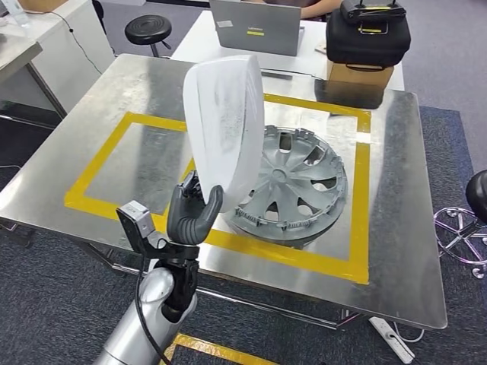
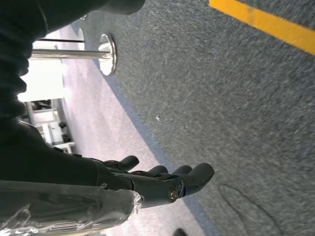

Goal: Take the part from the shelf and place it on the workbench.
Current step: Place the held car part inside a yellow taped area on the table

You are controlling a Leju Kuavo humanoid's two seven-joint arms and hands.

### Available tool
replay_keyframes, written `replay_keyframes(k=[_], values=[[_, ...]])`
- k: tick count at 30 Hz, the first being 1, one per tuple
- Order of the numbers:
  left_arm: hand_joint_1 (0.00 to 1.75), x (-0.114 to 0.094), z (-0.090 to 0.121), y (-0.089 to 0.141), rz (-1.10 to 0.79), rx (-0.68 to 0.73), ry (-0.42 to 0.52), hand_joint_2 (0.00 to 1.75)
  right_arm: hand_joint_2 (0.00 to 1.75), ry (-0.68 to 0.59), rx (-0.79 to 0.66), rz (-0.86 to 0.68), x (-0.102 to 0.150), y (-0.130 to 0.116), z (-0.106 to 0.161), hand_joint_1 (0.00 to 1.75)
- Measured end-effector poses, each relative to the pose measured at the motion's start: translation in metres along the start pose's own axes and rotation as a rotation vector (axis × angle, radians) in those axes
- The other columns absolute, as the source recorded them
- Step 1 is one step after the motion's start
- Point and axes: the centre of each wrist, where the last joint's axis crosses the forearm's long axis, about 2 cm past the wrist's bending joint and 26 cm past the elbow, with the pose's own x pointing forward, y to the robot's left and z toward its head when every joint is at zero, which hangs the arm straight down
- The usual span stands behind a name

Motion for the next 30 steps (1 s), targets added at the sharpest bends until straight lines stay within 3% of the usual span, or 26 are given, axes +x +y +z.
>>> replay_keyframes(k=[4,7,15,21,25,30], values=[[1.75,-0.005,-0.004,0.0,-0.129,0.01,0.01,1.75,1.75,-0.005,0.0,0.014,-0.001,0.0,0.0,0.0],[1.75,-0.006,-0.023,-0.003,-0.297,-0.001,-0.006,1.75,1.75,-0.022,-0.001,0.039,0.002,0.0,0.0,0.0],[1.75,-0.009,-0.083,0.017,-0.944,0.061,-0.061,1.75,1.75,-0.055,-0.003,0.089,0.008,-0.002,0.002,0.0],[1.75,-0.011,-0.106,0.047,-1.47,-0.035,-0.008,1.75,1.75,-0.065,0.002,0.136,0.014,-0.003,0.003,0.0],[1.75,-0.011,-0.116,0.07,-1.603,-0.065,0.044,1.75,1.75,-0.083,-0.004,0.158,0.021,-0.006,0.005,0.0],[1.75,-0.013,-0.113,0.091,-1.622,-0.049,0.115,1.75,1.75,-0.095,-0.008,0.177,0.024,-0.006,0.005,0.0]])
